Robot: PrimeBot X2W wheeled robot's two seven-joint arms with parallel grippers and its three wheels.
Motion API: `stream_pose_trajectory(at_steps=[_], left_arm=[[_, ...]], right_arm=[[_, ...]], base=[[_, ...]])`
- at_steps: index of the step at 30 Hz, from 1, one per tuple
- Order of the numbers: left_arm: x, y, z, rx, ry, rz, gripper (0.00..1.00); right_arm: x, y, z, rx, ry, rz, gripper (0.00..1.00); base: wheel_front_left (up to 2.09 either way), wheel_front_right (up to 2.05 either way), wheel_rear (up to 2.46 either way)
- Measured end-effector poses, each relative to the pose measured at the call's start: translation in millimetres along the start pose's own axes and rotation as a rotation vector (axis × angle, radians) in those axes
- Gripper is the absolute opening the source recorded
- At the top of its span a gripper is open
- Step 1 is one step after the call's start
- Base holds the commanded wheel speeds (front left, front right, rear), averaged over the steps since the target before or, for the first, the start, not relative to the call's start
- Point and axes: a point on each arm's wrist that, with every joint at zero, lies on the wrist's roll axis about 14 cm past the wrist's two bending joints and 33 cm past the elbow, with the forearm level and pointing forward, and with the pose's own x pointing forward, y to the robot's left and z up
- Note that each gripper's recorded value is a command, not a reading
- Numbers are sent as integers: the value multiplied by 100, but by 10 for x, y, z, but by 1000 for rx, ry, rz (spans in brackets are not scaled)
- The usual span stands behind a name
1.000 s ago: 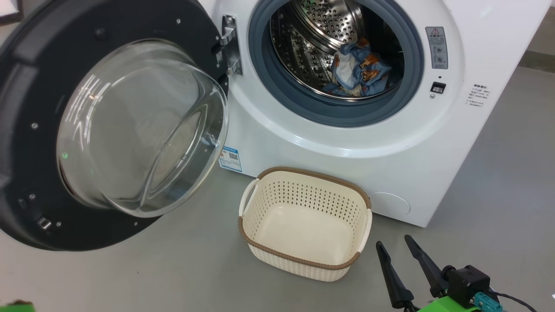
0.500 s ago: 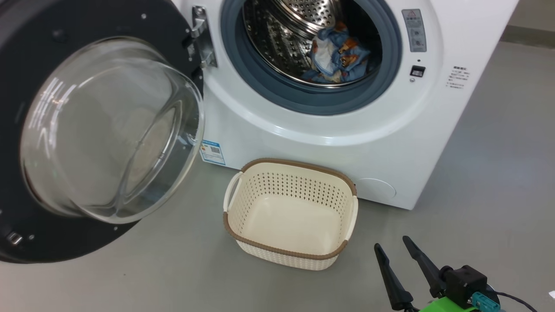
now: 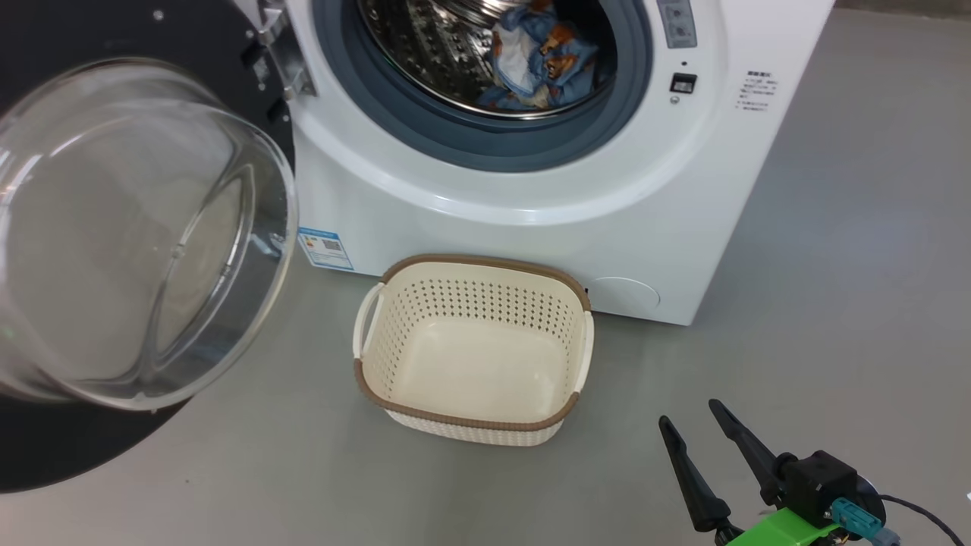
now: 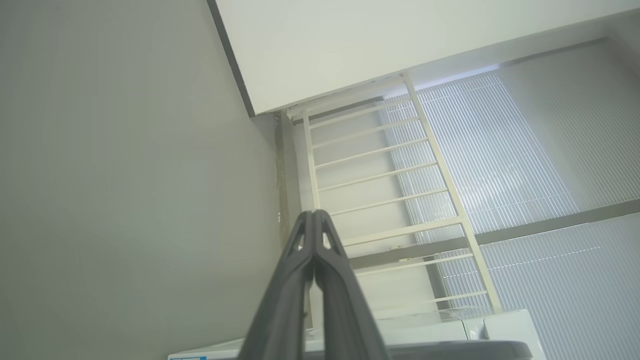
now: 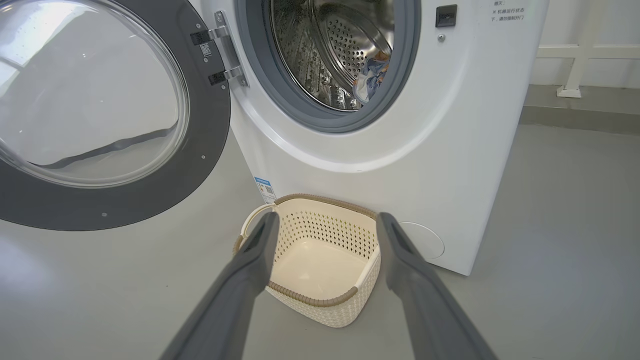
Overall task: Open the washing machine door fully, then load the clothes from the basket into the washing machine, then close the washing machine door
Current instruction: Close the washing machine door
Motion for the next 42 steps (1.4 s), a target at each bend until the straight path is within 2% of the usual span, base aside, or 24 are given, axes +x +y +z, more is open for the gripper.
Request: stream_pose_trajectory(at_steps=[12, 24, 36, 42], left_arm=[[61, 161, -389, -61, 143, 63, 0], [-21, 156, -643, -83, 297, 49, 0], [-386, 132, -948, -189, 562, -1, 0], [-625, 21, -1159, -278, 700, -48, 0]], right_arm=[[-38, -147, -16, -6, 6, -29, 100], [-54, -152, -5, -4, 4, -34, 100], [1, -80, -79, 17, 21, -16, 100], [13, -68, -111, 24, 29, -14, 100]], base=[[0, 0, 0], [0, 0, 0], [0, 0, 0], [0, 0, 0]])
